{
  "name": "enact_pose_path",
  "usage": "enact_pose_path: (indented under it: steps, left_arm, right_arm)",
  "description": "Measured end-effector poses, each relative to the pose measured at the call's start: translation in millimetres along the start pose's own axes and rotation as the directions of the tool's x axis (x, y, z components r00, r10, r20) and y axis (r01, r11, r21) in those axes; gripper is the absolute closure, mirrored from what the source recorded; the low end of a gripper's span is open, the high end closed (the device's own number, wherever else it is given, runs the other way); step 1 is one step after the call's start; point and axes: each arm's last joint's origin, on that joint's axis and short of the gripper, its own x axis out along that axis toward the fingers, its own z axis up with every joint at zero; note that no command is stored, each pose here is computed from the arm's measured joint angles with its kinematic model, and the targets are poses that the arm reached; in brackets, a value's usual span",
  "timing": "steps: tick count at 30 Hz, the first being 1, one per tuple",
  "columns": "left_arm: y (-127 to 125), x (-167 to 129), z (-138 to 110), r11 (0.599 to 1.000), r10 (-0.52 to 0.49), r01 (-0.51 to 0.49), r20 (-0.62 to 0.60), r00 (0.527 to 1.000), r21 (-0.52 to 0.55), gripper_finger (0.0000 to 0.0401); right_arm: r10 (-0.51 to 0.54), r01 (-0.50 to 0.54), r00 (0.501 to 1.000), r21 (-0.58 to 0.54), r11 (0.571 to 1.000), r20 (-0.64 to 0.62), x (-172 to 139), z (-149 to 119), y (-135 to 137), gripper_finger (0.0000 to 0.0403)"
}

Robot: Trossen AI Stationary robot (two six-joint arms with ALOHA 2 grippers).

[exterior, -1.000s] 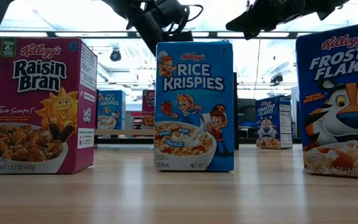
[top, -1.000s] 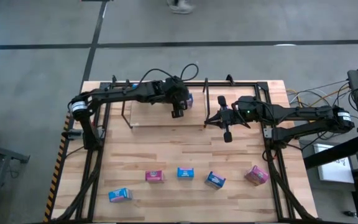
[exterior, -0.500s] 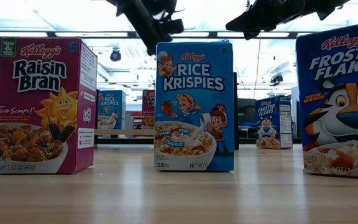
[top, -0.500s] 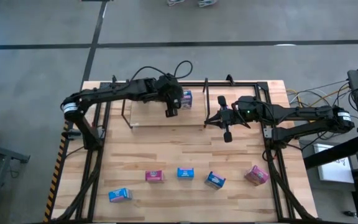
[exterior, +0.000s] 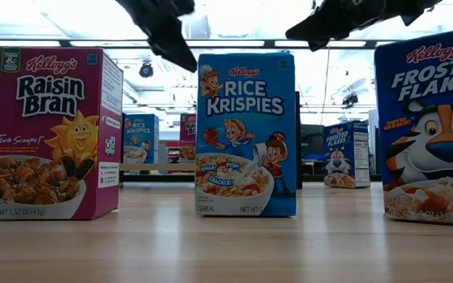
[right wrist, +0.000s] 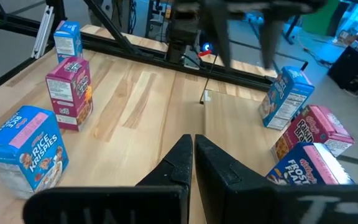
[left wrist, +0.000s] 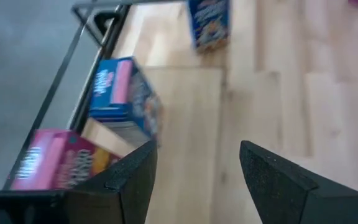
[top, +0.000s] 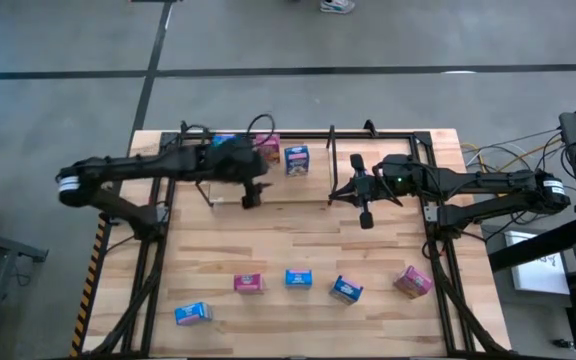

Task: Stack cereal on shelf
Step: Put the left blue cereal box on the shelf

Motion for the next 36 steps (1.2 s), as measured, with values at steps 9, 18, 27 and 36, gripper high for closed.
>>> enact_pose_path:
  steps: [9, 18, 27, 36]
  left_arm:
    - [-23, -26, -38, 0.999, -0.029, 0.034, 0.279, 0.96, -0.012, 0.0188]
    - [-23, -34, -71, 0.998, 0.068, -0.058, 0.437, 0.897, -0.036, 0.0188]
    - [-21, -42, -76, 0.997, 0.08, -0.076, 0.47, 0.879, -0.028, 0.0188]
    - [-21, -44, -73, 0.997, 0.081, -0.078, 0.477, 0.875, -0.026, 0.0188]
  right_arm:
    - [-0.034, 0.033, 0.999, -0.049, 0.998, -0.012, 0, 0, -1, 0.0394]
    - [-0.356, 0.358, 0.934, 0.059, 0.932, -0.039, 3, 18, -22, 0.0394]
    - [-0.289, 0.317, 0.923, 0.074, 0.946, -0.252, 36, 31, -70, 0.0394]
    - [-0.128, 0.208, 0.914, 0.174, 0.962, -0.385, 76, 29, -128, 0.0368]
